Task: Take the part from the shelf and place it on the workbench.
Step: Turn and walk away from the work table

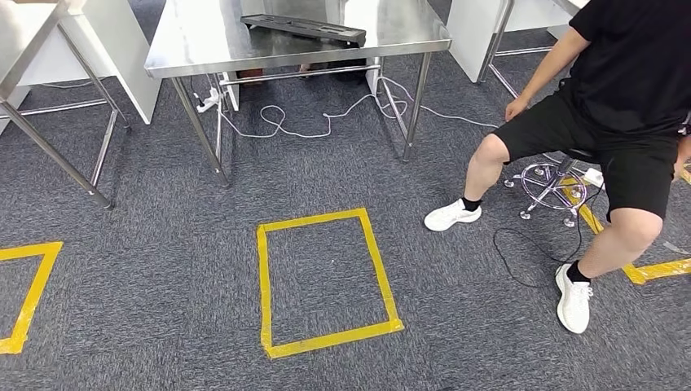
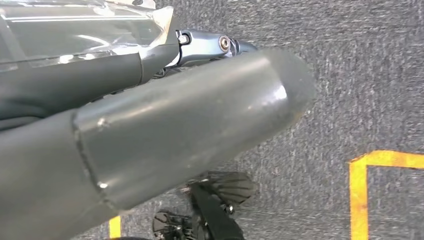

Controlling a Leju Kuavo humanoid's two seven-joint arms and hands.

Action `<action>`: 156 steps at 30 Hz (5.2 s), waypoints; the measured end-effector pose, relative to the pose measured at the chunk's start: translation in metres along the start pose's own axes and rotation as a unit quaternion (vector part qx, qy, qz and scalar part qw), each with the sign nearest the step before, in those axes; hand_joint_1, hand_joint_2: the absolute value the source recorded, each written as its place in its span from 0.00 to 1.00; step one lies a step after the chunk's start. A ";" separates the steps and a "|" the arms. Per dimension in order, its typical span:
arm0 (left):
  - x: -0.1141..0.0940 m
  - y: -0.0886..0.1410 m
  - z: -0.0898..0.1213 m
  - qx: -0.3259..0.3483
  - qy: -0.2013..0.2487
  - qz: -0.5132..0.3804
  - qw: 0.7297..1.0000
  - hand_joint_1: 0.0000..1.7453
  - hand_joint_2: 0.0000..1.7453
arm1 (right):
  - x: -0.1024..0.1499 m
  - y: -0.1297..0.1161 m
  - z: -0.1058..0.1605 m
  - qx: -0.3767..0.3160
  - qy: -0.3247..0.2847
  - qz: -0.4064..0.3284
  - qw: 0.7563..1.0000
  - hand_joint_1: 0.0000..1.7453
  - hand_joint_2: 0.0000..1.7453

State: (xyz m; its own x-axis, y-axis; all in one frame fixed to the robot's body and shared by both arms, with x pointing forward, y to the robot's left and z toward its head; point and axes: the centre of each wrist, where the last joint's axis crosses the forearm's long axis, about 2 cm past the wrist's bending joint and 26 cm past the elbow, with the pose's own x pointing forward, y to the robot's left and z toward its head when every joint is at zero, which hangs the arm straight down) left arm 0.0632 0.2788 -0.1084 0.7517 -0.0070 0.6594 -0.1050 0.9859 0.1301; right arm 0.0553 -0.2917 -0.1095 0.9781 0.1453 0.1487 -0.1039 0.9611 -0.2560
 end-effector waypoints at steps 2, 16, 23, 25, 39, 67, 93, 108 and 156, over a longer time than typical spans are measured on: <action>0.000 0.000 0.000 0.000 0.001 0.000 1.000 0.00 0.00 | -0.002 0.000 0.000 0.000 0.001 0.000 1.000 0.00 0.00; 0.001 0.000 -0.001 0.000 0.004 -0.009 1.000 0.00 0.00 | 0.001 0.001 0.000 0.004 0.006 0.000 1.000 0.00 0.00; 0.003 0.000 -0.002 -0.001 0.002 -0.011 1.000 0.00 0.00 | -0.001 0.001 0.000 0.004 0.008 0.004 1.000 0.00 0.00; 0.005 0.000 -0.003 -0.001 0.001 -0.011 1.000 0.00 0.00 | -0.002 0.001 0.000 0.005 0.009 0.005 1.000 0.00 0.00; 0.001 0.003 -0.001 0.002 0.007 -0.013 1.000 0.00 0.00 | -0.001 0.003 0.001 0.011 0.011 0.007 1.000 0.00 0.00; 0.002 0.003 -0.002 0.001 0.020 -0.028 0.999 0.00 0.00 | -0.004 0.012 0.003 0.016 0.038 -0.004 0.999 0.00 0.00; 0.007 0.009 -0.006 0.028 0.034 -0.013 0.999 0.00 0.00 | 0.010 0.019 0.005 0.030 0.023 0.046 0.998 0.00 0.00; 0.009 0.008 -0.007 0.025 0.015 0.000 1.000 0.00 0.00 | 0.012 0.020 0.005 0.033 0.012 0.048 0.998 0.00 0.00; 0.002 0.003 -0.001 0.020 0.030 -0.020 0.999 0.00 0.00 | 0.006 0.019 0.005 0.034 0.014 0.053 0.998 0.00 0.00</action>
State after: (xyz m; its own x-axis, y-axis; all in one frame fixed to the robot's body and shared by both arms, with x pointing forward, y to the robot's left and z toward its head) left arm 0.0652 0.2816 -0.1079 0.7930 -0.0344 0.6082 -0.0991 0.9778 0.1846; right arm 0.0580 -0.2718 -0.1089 0.9655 0.2416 0.0969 -0.2186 0.9545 -0.2027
